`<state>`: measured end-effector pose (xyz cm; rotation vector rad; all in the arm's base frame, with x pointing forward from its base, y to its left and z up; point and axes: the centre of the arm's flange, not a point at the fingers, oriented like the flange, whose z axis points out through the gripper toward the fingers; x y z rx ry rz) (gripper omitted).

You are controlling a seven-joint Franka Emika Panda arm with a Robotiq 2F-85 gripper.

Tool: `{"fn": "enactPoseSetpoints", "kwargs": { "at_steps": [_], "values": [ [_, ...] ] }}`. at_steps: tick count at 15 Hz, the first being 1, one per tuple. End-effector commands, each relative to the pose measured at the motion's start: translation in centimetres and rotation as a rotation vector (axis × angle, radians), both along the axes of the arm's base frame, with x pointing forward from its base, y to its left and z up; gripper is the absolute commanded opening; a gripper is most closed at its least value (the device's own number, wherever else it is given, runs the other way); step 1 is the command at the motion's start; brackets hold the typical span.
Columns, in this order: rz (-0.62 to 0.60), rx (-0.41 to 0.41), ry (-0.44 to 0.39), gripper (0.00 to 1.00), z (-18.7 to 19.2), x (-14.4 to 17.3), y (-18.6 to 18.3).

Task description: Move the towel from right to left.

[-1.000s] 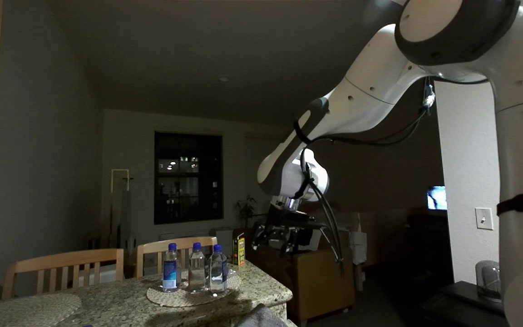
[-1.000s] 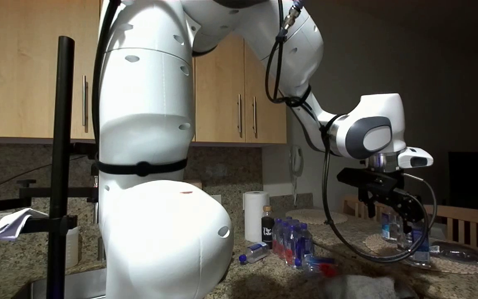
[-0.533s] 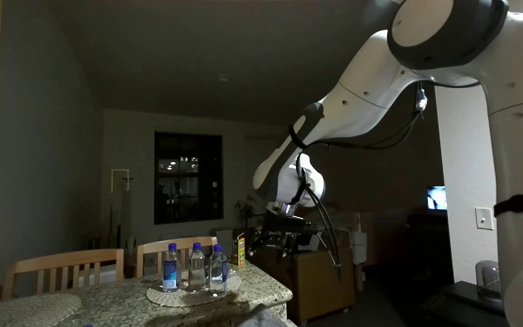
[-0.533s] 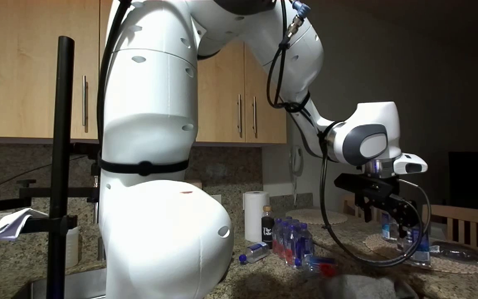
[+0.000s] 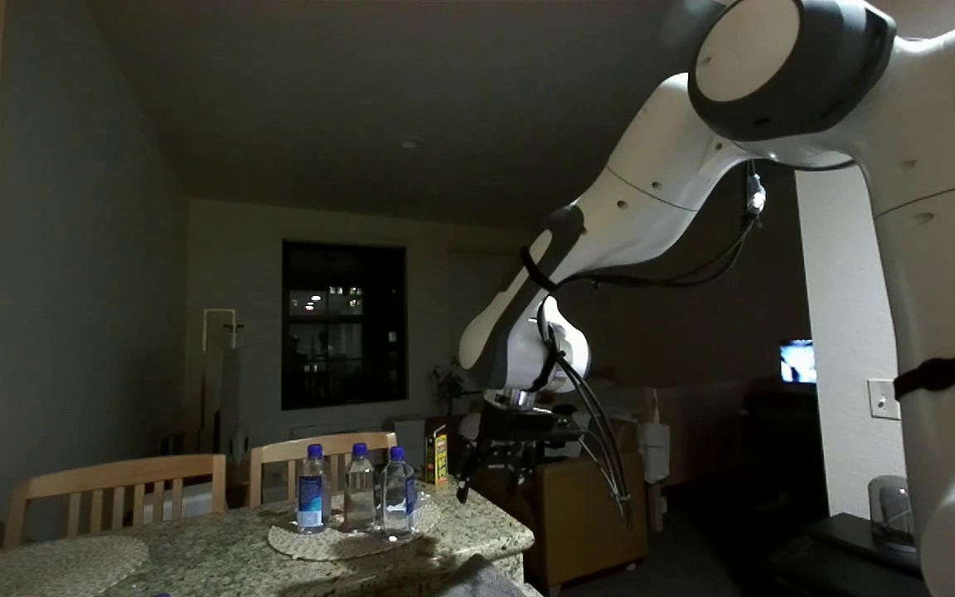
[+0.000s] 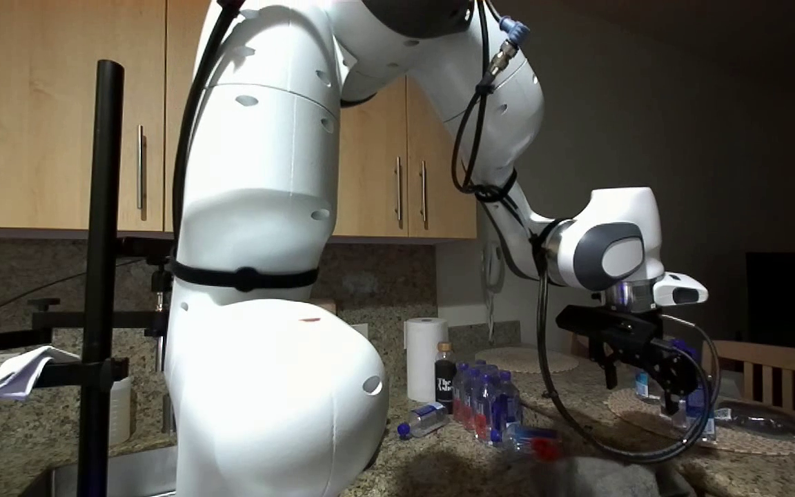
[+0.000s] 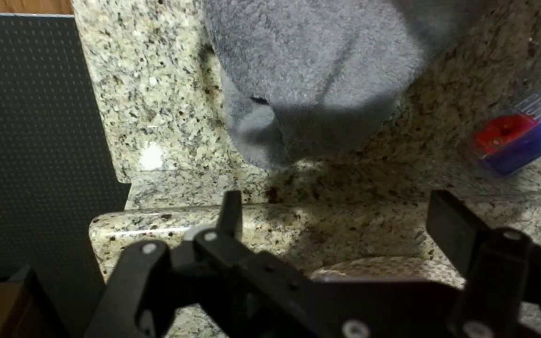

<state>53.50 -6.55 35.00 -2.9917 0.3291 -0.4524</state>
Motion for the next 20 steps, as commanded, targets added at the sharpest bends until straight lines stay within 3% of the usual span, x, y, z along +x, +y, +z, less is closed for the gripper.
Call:
{"fn": "enactPoseSetpoints", "kwargs": {
  "at_steps": [1,9,17,18,20],
  "values": [
    [0.0,-0.034,0.008,1.0,-2.6,0.3,0.6],
    [0.03,-0.05,0.005,1.0,-7.6,2.3,2.2],
    [0.003,-0.079,0.07,1.0,-11.8,4.5,2.3],
    [0.002,-0.081,0.08,0.75,-12.1,4.7,2.3],
    [0.0,-0.084,0.096,0.67,-12.9,4.8,2.3]
  ]
}}
